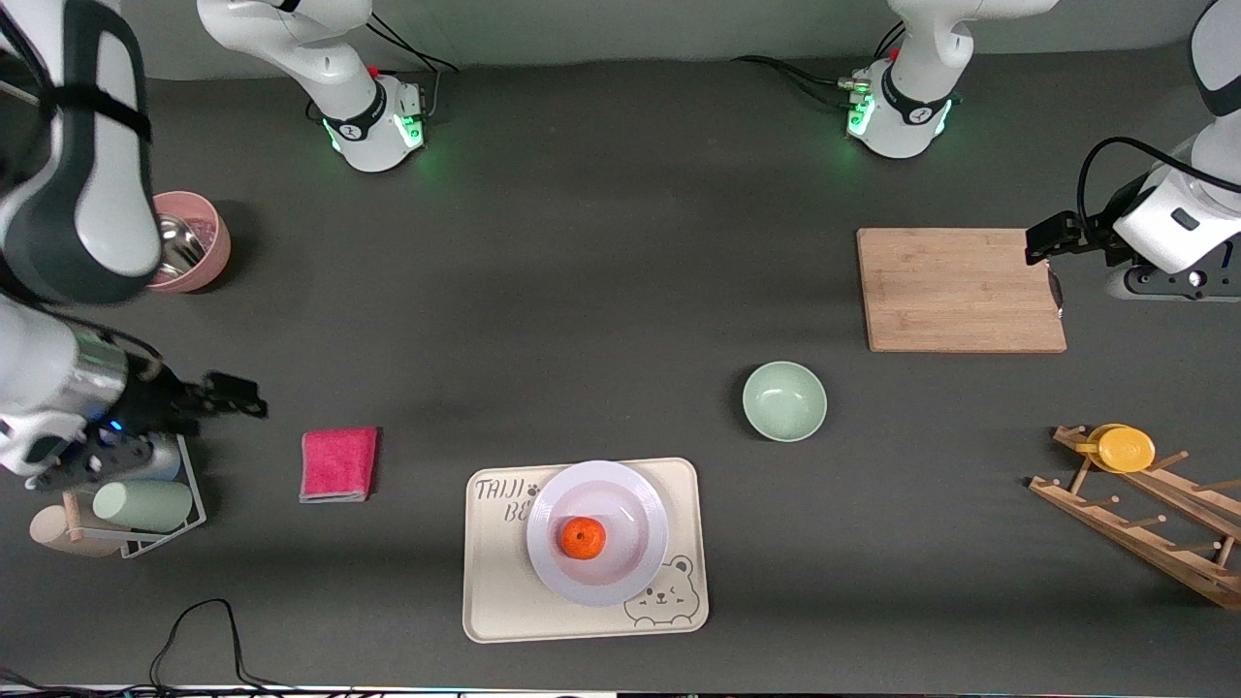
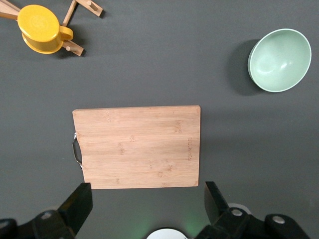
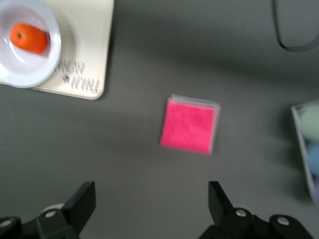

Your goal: Place orange and plate with both arms

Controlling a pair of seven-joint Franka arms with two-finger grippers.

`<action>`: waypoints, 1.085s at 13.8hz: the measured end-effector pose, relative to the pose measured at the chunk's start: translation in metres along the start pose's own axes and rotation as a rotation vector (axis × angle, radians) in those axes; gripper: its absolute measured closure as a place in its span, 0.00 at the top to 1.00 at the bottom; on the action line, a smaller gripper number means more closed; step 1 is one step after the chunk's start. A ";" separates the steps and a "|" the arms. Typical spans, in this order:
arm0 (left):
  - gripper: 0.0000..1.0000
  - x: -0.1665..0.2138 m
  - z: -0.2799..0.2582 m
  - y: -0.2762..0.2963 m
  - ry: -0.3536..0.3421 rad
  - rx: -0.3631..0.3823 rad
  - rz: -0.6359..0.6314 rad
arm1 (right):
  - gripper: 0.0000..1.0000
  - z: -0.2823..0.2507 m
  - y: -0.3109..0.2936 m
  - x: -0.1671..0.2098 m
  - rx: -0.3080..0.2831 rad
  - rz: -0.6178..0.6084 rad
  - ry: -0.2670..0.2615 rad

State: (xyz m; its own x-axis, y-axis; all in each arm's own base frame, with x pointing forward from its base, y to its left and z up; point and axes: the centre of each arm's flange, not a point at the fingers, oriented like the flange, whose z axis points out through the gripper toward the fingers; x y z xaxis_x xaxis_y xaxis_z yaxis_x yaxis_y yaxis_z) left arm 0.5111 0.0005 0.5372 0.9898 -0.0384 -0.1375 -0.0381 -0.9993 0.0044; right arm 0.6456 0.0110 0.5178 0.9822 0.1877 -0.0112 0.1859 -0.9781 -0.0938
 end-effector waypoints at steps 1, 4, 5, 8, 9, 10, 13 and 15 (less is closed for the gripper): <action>1.00 0.000 0.000 0.000 0.001 0.000 0.000 | 1.00 -0.016 0.000 -0.014 -0.018 0.002 -0.003; 1.00 0.001 -0.001 0.000 0.006 0.000 0.000 | 1.00 -0.044 0.001 -0.049 -0.062 0.030 -0.008; 1.00 0.001 -0.001 0.000 0.007 0.000 0.000 | 1.00 -0.050 0.002 -0.058 -0.068 0.044 -0.007; 1.00 0.002 0.000 0.000 0.008 0.001 0.000 | 1.00 -0.058 0.001 -0.075 -0.084 0.078 -0.027; 1.00 0.003 -0.002 0.000 0.011 0.001 0.000 | 1.00 -0.059 -0.001 -0.077 -0.086 0.089 -0.026; 1.00 0.005 -0.005 0.000 0.017 0.001 0.000 | 1.00 -0.060 -0.002 -0.078 -0.087 0.096 -0.025; 1.00 0.007 -0.016 0.000 0.038 0.003 0.000 | 1.00 -0.059 -0.001 -0.079 -0.089 0.104 -0.026; 1.00 0.007 -0.022 0.001 0.048 0.003 0.001 | 1.00 -0.059 0.000 -0.079 -0.089 0.107 -0.029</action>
State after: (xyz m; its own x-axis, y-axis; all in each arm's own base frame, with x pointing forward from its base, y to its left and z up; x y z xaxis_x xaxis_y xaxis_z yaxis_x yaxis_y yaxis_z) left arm 0.5213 -0.0006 0.5580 0.9952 -0.0393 -0.0901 -0.0394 -0.9992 0.0014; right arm 0.5693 -0.0088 0.5776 0.9955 0.0832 -0.0449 0.0832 -0.9965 -0.0017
